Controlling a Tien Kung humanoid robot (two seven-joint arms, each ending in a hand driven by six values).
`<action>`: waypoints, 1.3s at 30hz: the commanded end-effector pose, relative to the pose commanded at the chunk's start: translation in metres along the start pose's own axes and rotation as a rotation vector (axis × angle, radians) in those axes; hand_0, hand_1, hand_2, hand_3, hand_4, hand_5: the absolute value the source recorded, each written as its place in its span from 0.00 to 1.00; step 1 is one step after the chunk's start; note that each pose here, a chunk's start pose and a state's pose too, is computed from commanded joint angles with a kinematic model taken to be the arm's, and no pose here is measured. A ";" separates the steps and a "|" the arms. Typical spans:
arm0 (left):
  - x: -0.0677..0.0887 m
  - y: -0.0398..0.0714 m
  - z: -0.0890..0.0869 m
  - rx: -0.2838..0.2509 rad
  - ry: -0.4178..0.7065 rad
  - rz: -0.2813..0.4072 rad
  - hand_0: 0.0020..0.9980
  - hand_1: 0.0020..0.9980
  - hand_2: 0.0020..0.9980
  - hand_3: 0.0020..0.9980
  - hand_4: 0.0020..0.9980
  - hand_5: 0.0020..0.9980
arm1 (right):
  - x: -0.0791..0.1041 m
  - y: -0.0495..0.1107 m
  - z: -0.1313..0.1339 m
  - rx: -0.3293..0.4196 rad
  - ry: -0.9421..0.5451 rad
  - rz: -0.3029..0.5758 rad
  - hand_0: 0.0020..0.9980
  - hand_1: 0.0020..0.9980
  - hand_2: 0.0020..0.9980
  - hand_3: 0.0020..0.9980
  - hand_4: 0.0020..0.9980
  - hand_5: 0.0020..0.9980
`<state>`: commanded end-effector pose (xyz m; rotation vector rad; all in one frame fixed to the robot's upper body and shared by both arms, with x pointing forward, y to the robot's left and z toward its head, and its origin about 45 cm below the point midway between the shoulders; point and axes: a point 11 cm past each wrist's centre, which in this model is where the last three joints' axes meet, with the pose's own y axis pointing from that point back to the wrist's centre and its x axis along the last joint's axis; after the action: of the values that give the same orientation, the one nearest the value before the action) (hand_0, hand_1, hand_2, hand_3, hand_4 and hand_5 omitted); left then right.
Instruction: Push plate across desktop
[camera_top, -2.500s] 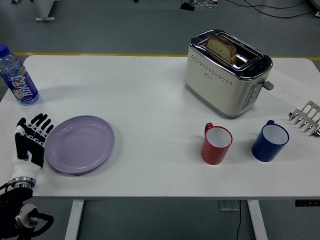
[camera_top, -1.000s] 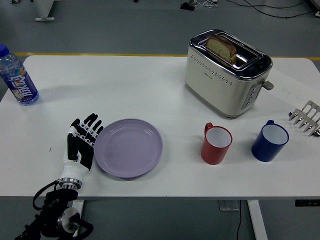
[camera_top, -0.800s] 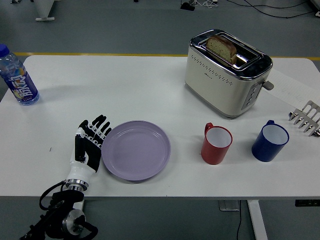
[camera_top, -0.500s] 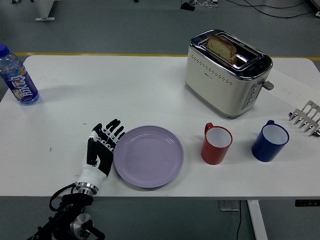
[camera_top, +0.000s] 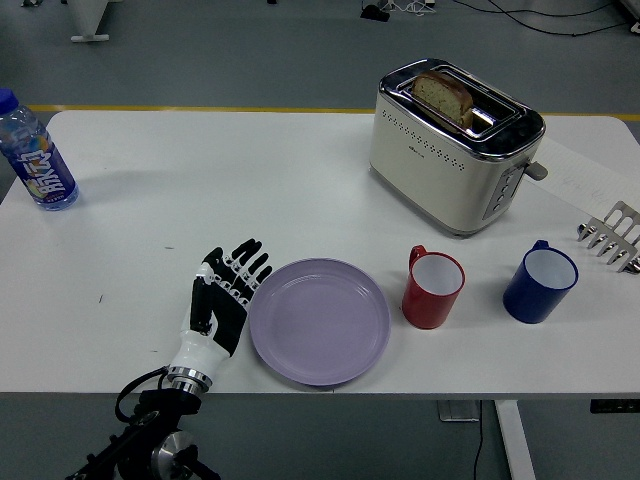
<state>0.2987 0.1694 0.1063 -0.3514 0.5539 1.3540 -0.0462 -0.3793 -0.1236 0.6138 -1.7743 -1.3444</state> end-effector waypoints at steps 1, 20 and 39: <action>-0.001 0.000 0.000 0.002 0.001 -0.002 0.84 0.86 0.87 0.72 0.48 1.00 | 0.000 0.000 0.000 0.000 0.000 0.000 0.57 0.56 0.68 0.59 0.35 0.40; 0.051 -0.003 0.045 -0.113 -0.111 0.159 0.76 0.78 0.78 0.68 0.48 1.00 | 0.005 0.000 0.005 -0.009 0.001 0.011 0.57 0.56 0.68 0.59 0.35 0.40; 0.170 0.020 0.201 -0.159 -0.356 0.298 0.70 0.74 0.72 0.66 0.49 1.00 | 0.006 0.000 0.008 -0.013 -0.014 0.012 0.57 0.56 0.68 0.59 0.35 0.39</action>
<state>0.3337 0.4211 0.1772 -0.1521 0.2058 1.7094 -0.0561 -0.3799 -0.1229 0.5870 -1.7771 -1.3539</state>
